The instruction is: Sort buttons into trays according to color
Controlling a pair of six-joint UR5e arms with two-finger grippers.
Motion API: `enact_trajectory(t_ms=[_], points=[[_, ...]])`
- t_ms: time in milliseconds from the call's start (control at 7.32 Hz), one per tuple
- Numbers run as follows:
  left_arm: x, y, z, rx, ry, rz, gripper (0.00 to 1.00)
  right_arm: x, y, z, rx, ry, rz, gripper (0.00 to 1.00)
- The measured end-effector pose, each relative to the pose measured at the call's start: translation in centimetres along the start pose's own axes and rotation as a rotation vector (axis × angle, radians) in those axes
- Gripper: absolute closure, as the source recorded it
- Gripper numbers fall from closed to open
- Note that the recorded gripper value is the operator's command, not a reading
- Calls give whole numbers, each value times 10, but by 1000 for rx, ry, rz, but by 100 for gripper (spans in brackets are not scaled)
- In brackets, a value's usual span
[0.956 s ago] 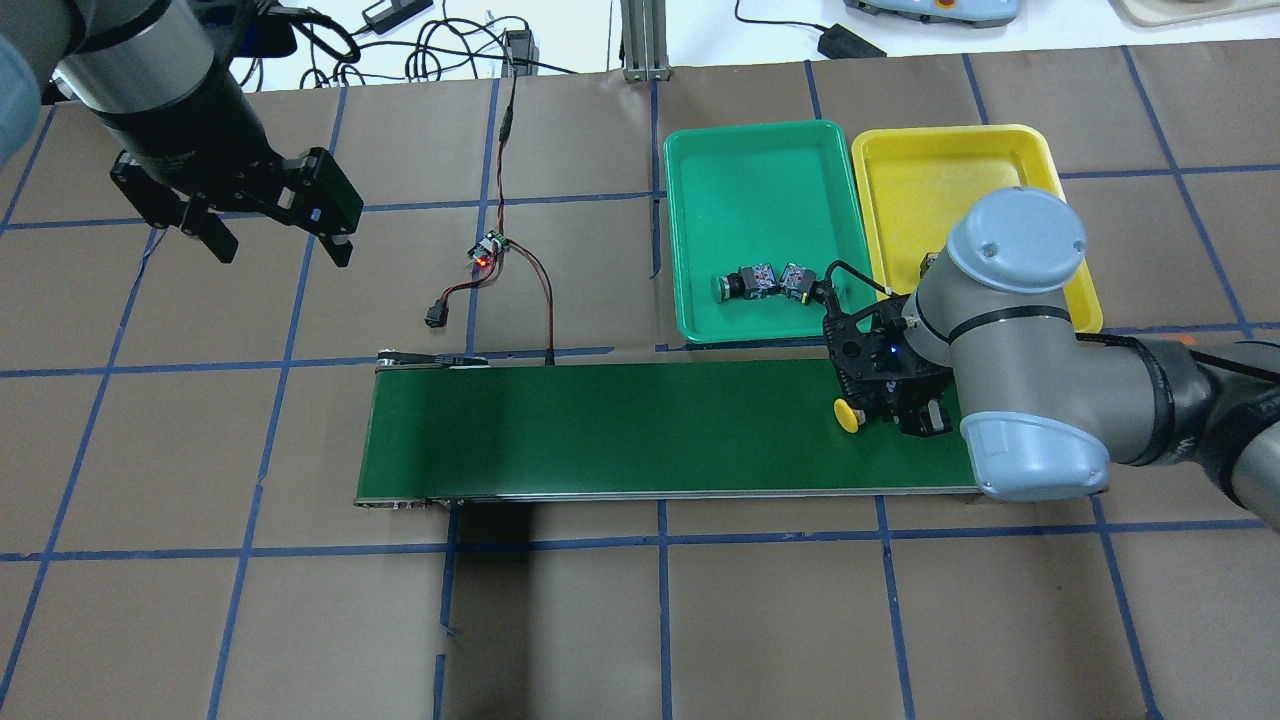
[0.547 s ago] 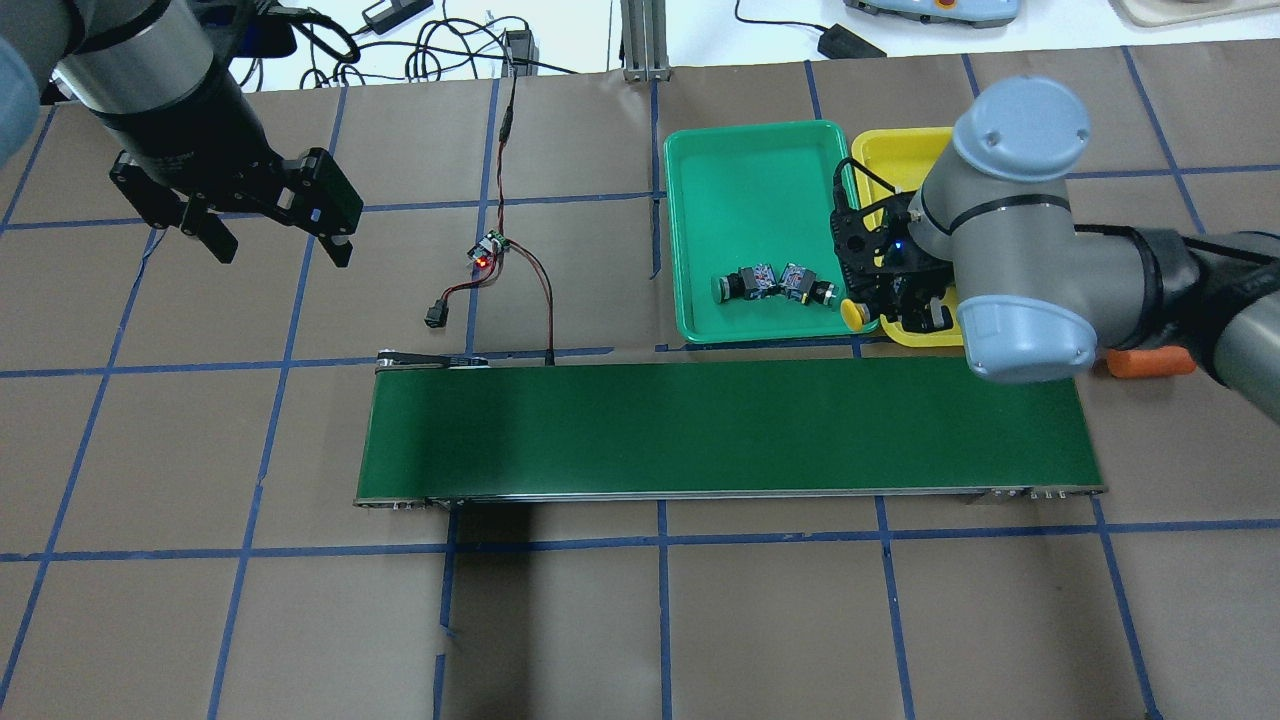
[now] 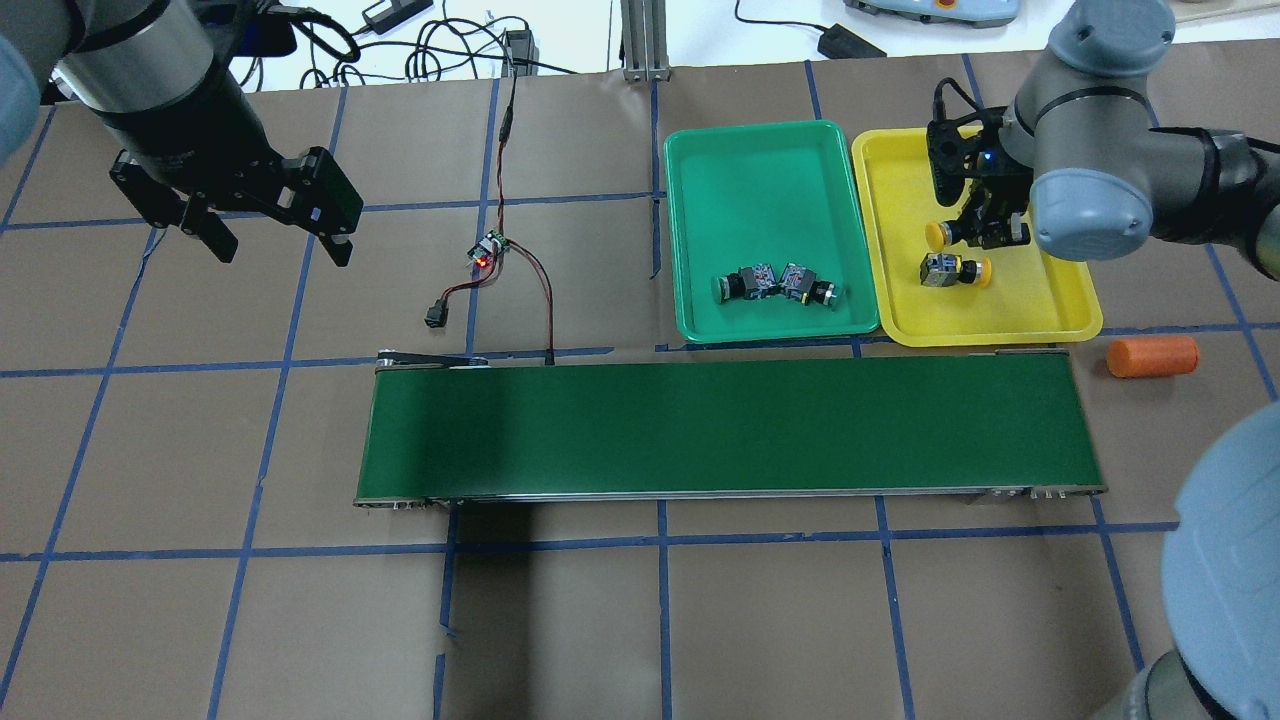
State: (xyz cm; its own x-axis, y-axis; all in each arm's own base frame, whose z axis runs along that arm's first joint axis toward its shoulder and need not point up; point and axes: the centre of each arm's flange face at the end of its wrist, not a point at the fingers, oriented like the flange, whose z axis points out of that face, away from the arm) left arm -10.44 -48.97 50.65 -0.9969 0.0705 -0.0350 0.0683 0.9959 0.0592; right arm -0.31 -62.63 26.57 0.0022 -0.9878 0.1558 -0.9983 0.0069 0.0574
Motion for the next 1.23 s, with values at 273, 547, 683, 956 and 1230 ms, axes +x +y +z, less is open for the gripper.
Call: enact_trajectory(t_ms=[273, 547, 683, 956, 1230], points=[[-1, 0, 0, 0, 0, -1, 0, 0, 7, 3, 24, -7, 9, 0], [-1, 0, 0, 0, 0, -2, 0, -12, 1, -20, 41, -57, 16, 0], [-1, 0, 0, 0, 0, -2, 0, -28, -11, -46, 47, -90, 37, 0], [-1, 0, 0, 0, 0, -1, 0, -73, -55, -88, 43, -126, 90, 0], [-1, 0, 0, 0, 0, -2, 0, -125, -102, -121, 41, -115, 136, 0]])
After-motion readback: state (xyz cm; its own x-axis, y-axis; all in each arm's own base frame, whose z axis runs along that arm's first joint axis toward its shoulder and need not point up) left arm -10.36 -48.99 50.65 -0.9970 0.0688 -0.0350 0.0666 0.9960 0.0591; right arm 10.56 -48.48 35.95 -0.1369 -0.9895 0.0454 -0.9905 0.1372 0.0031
